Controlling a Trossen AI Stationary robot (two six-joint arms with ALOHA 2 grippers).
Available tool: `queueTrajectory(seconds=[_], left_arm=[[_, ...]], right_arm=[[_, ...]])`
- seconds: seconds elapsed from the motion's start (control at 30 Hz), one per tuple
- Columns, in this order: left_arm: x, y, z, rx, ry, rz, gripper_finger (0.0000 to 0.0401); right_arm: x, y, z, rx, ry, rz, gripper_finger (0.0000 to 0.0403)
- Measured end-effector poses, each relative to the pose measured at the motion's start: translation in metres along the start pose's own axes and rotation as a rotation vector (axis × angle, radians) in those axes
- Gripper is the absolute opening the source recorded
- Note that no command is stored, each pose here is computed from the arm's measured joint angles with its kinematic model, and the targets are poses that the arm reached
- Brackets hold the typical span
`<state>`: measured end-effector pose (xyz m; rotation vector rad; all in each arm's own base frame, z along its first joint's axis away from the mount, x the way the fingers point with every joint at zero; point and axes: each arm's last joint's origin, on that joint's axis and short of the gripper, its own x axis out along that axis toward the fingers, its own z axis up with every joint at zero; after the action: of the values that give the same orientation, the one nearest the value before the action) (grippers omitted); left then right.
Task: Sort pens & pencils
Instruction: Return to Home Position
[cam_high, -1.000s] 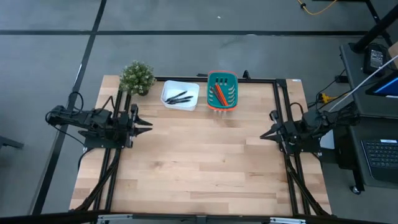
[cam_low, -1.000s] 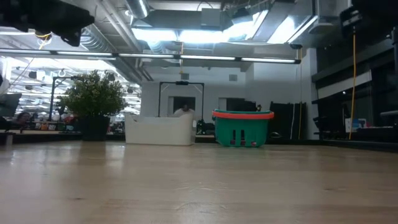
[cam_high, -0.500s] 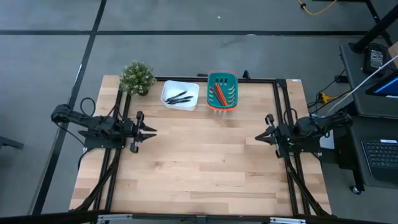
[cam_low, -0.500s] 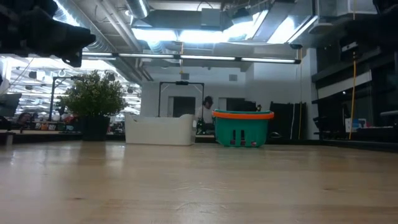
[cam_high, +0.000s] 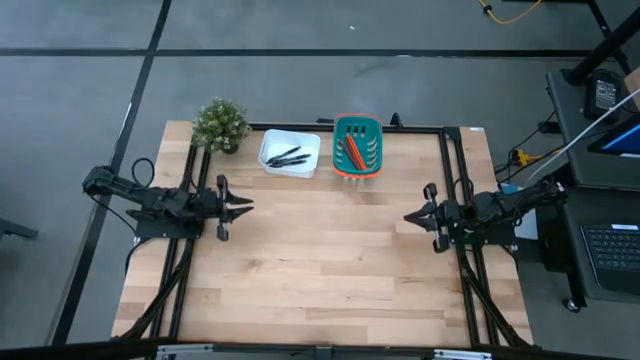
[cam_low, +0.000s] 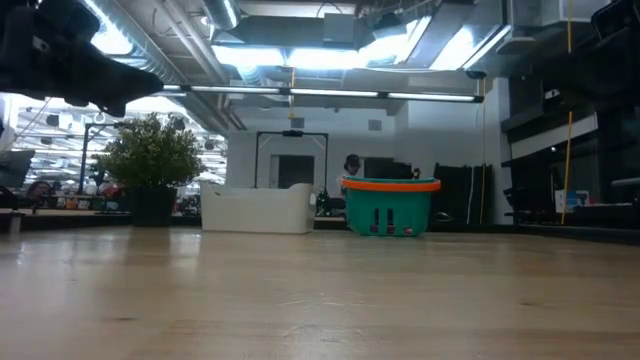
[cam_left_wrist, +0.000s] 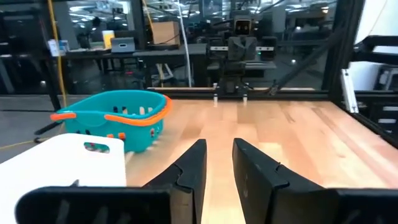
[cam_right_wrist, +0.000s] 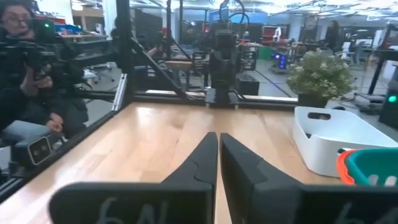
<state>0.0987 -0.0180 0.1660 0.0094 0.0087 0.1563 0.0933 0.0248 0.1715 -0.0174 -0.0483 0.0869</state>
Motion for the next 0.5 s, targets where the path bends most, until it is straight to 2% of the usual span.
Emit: queueTrajectory(seconds=[0.13, 0.27, 0.5], left_arm=[[0.000, 0.001, 0.000, 0.031, 0.001, 0.020, 0.0072], [0.000, 0.003, 0.000, 0.050, 0.003, 0.058, 0.0072], [0.002, 0.010, 0.000, 0.067, 0.006, 0.137, 0.0072]], right_arm=[[0.000, -0.001, 0.000, -0.042, 0.003, -0.040, 0.0021], [0.002, -0.005, -0.002, -0.092, 0.030, -0.135, 0.0021], [0.007, -0.012, -0.008, -0.092, 0.103, -0.246, 0.0021]])
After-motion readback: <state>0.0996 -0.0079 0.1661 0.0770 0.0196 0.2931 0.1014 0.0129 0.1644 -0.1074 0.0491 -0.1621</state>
